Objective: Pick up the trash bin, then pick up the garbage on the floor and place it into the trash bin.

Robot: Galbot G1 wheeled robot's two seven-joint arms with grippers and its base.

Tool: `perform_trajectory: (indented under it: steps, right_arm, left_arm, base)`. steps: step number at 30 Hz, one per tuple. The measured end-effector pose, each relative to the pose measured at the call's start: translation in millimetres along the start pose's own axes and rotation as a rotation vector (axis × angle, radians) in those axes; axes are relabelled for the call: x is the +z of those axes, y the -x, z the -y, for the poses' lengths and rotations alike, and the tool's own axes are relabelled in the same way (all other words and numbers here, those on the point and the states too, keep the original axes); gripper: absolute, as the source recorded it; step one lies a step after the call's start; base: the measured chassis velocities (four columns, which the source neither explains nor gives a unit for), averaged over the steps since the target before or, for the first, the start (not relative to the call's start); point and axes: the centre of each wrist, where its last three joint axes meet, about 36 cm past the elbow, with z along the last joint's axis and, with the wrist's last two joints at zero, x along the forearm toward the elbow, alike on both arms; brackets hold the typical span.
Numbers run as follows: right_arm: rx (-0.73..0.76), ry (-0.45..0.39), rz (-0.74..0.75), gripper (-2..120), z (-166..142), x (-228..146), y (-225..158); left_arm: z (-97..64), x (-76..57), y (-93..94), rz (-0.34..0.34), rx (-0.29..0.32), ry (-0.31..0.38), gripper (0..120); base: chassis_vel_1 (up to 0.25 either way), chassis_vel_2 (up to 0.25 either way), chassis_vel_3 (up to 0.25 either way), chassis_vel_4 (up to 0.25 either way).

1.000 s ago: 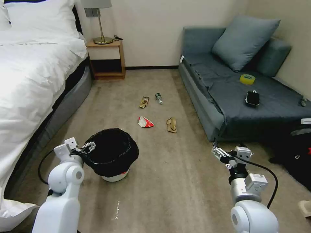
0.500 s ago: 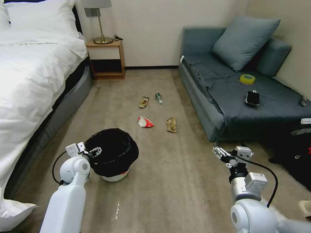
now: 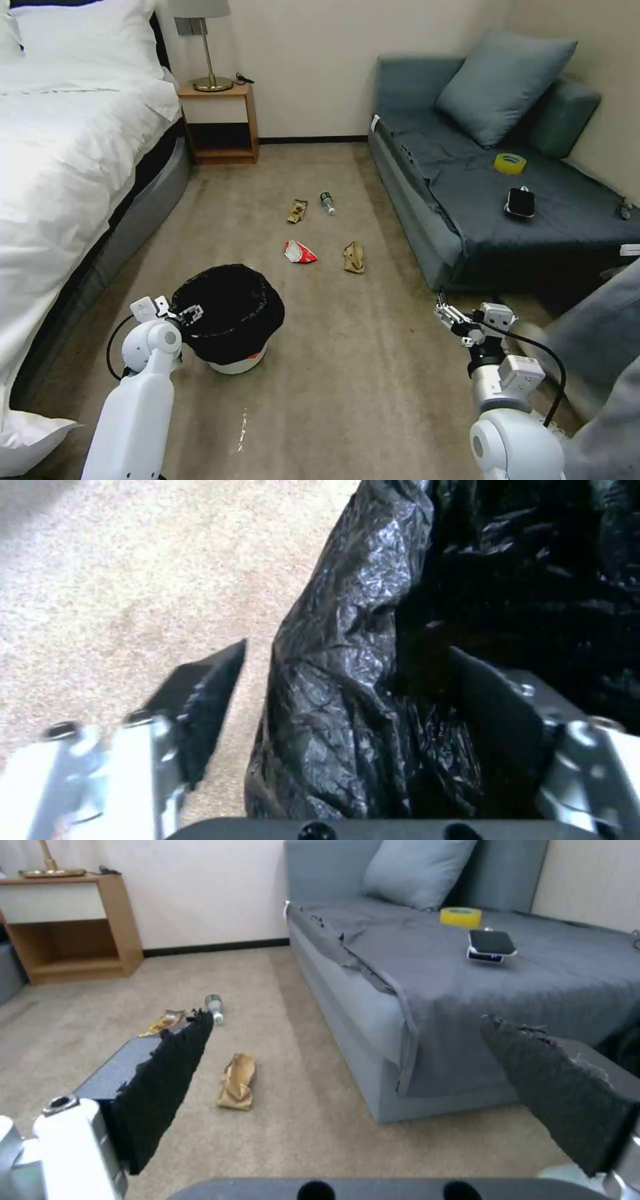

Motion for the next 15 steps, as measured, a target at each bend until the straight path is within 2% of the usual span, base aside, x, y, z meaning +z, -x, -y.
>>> perform_trajectory:
  steps: [1,4,6,8,10,12,15]
  right_arm:
    - [0.001,-0.001,0.001,100,0.3,0.1,0.0]
    - [0.003,-0.003,0.003,100,1.1,0.2,0.1]
    - [0.006,-0.006,0.007,100,2.3,0.2,0.3]
    - [0.006,-0.006,0.008,100,2.5,0.1,0.3]
    - [0.007,-0.007,0.013,100,3.2,0.3,0.1]
    - [0.007,-0.007,0.014,100,3.4,0.4,-0.1]
    - [0.009,-0.009,0.024,100,5.1,1.5,0.0]
  left_arm:
    - [1.7,0.8,0.2,-0.003,0.005,-0.002,72]
    - [3.2,1.7,0.2,-0.005,0.009,-0.004,68]
    - [5.7,3.1,-0.6,-0.009,0.018,-0.006,54]
    - [6.1,3.4,-0.7,-0.01,0.019,-0.008,53]
    - [6.8,4.4,-0.7,-0.018,0.022,-0.017,41]
    - [7.0,4.7,-0.7,-0.021,0.022,-0.02,38]
    - [6.9,5.9,-0.7,-0.03,0.023,-0.033,24]
  base:
    - [0.0,0.0,0.0,0.0]
    - [0.0,0.0,0.0,0.0]
    - [0.0,0.0,0.0,0.0]
    - [0.0,0.0,0.0,0.0]
    - [0.0,0.0,0.0,0.0]
    - [0.0,0.0,0.0,0.0]
    - [0.0,0.0,0.0,0.0]
